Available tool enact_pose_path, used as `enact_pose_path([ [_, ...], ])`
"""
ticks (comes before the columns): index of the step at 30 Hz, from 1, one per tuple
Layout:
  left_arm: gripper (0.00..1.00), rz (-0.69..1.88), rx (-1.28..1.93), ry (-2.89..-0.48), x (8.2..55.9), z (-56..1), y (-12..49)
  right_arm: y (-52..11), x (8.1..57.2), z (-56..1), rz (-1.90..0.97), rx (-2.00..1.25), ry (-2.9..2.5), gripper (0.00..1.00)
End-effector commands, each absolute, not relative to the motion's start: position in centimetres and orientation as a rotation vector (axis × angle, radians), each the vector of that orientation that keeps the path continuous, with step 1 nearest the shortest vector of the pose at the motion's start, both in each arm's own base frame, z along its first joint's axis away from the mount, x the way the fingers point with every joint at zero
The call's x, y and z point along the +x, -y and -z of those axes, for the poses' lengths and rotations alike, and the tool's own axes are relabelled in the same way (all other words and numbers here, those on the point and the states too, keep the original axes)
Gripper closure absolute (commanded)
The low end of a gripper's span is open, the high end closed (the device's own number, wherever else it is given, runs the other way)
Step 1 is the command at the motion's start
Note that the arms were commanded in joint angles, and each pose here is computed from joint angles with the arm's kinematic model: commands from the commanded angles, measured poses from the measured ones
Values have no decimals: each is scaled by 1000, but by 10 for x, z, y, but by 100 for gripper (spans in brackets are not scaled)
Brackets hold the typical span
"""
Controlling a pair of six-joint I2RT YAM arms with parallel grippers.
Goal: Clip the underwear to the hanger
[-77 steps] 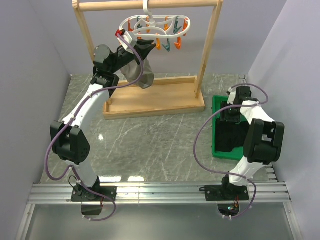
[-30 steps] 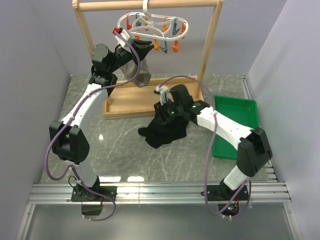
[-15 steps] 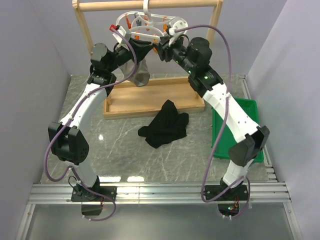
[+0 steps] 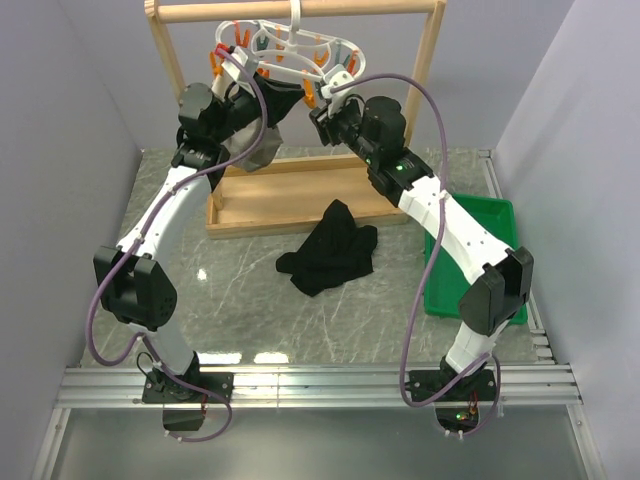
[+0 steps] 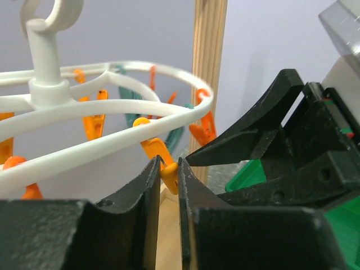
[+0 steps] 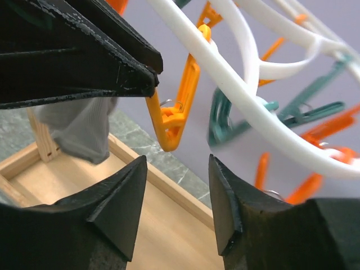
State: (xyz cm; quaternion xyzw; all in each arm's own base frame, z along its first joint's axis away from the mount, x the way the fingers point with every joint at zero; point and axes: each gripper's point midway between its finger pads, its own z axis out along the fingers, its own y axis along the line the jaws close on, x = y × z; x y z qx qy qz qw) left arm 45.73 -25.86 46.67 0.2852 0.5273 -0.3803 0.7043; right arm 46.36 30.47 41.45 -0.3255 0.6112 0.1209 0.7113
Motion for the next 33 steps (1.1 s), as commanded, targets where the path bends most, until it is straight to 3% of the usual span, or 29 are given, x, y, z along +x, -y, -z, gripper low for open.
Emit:
enact_pose_path([
  [1, 100, 871, 625, -1095, 431, -512, 255, -298, 454, -458, -232, -661, -1245, 44],
  [6, 100, 899, 584, -1116, 432, -517, 254, -301, 466, -463, -209, -631, -1231, 41],
  [19, 100, 994, 473, -1199, 434, -519, 258, -312, 478, -467, -204, -608, -1208, 42],
  [22, 100, 1007, 454, -1213, 434, -518, 258, -310, 482, -470, -193, -578, -1203, 55],
  [23, 100, 1014, 449, -1217, 433, -518, 259, -310, 482, -469, -193, -574, -1205, 67],
  [27, 96, 1025, 428, -1234, 435, -516, 259, -308, 481, -472, -218, -563, -1197, 87],
  [30, 77, 1023, 397, -1225, 436, -520, 255, -309, 481, -467, -277, -553, -1233, 99],
  [31, 64, 1022, 390, -1198, 432, -527, 252, -311, 480, -468, -299, -559, -1233, 100],
  [33, 57, 1037, 376, -1183, 430, -531, 250, -311, 477, -467, -341, -548, -1250, 100],
])
